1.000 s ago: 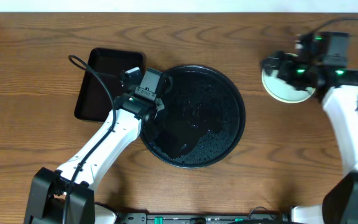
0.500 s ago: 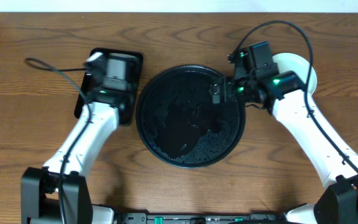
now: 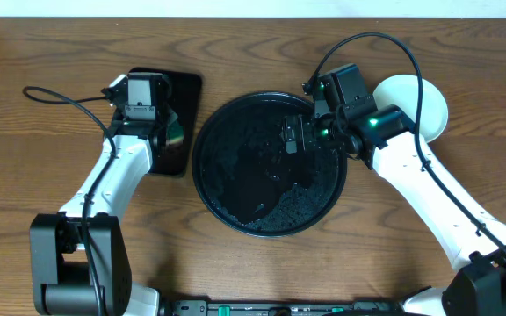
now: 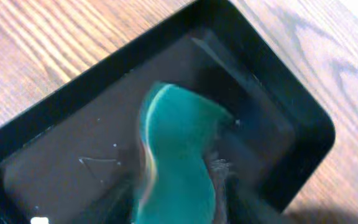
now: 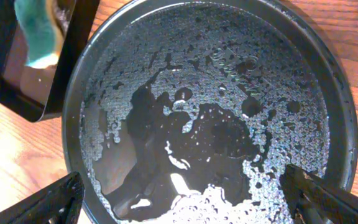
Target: Clean dirty plates on tray and stack at the side
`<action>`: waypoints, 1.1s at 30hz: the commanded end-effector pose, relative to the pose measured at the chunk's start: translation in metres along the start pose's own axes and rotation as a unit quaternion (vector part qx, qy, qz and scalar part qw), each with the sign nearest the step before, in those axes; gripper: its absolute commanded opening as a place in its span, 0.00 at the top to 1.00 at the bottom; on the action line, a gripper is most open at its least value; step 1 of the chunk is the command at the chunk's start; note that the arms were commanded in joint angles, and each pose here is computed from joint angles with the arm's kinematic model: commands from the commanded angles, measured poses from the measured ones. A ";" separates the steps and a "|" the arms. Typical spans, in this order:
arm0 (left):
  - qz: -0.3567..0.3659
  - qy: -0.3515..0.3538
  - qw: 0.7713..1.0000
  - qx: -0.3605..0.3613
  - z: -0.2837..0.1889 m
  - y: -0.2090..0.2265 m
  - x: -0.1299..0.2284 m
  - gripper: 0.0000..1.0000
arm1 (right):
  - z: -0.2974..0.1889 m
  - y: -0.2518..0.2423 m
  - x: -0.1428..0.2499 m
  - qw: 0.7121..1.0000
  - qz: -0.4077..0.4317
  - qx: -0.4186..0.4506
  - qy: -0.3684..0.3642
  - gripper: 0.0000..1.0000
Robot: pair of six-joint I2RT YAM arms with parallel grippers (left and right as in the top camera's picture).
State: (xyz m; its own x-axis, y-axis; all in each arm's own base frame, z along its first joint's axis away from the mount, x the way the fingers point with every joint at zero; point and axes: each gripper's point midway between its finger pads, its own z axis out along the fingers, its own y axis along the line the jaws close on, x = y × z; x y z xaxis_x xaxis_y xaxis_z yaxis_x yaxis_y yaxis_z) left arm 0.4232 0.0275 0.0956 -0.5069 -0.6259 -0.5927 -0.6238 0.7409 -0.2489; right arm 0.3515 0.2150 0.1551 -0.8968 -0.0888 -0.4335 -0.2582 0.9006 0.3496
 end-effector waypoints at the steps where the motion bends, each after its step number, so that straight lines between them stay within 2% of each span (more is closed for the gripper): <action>1: 0.010 0.008 1.000 -0.002 0.003 0.002 0.005 0.43 | 0.001 0.000 0.001 1.000 -0.006 0.006 0.004 0.01; 7: 0.026 -0.004 1.000 0.010 -0.018 0.000 -0.005 0.42 | 0.000 0.000 0.004 1.000 -0.007 0.007 0.009 0.01; 10: 0.021 0.000 0.999 0.047 -0.054 -0.007 -0.011 0.41 | -0.005 0.001 0.002 1.000 -0.008 0.005 0.003 0.01; 15: 0.020 0.041 0.989 0.138 -0.106 -0.024 -0.001 0.40 | -0.029 0.014 -0.001 1.000 -0.020 -0.008 -0.021 0.01; 17: 0.021 0.057 0.985 0.159 -0.123 -0.025 0.005 0.28 | -0.042 0.023 0.002 0.999 -0.031 -0.015 -0.030 0.01; 18: 0.022 0.063 0.984 0.165 -0.128 -0.024 0.007 0.26 | -0.049 0.029 0.003 0.999 -0.037 -0.019 -0.035 0.01; 22: 0.025 0.084 0.984 0.152 -0.139 -0.013 0.019 0.25 | -0.078 0.047 0.015 0.996 -0.063 -0.025 -0.053 0.01; 26: 0.029 0.116 0.985 0.125 -0.137 0.001 0.034 0.24 | -0.098 0.055 0.033 0.994 -0.095 0.006 -0.059 0.01; 33: 0.031 0.129 0.985 0.114 -0.138 0.007 0.040 0.23 | -0.102 0.058 0.050 0.988 -0.132 0.051 -0.055 0.01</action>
State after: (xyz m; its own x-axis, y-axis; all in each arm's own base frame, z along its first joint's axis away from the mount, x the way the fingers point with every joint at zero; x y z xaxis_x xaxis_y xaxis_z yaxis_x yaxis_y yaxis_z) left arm 0.3180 -0.0244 0.1765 -0.6817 -0.6051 -0.4114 -0.4621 0.7919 -0.3992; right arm 0.2488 0.2259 0.2364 -0.7827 -0.2687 -0.5614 -0.4470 0.8703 0.2066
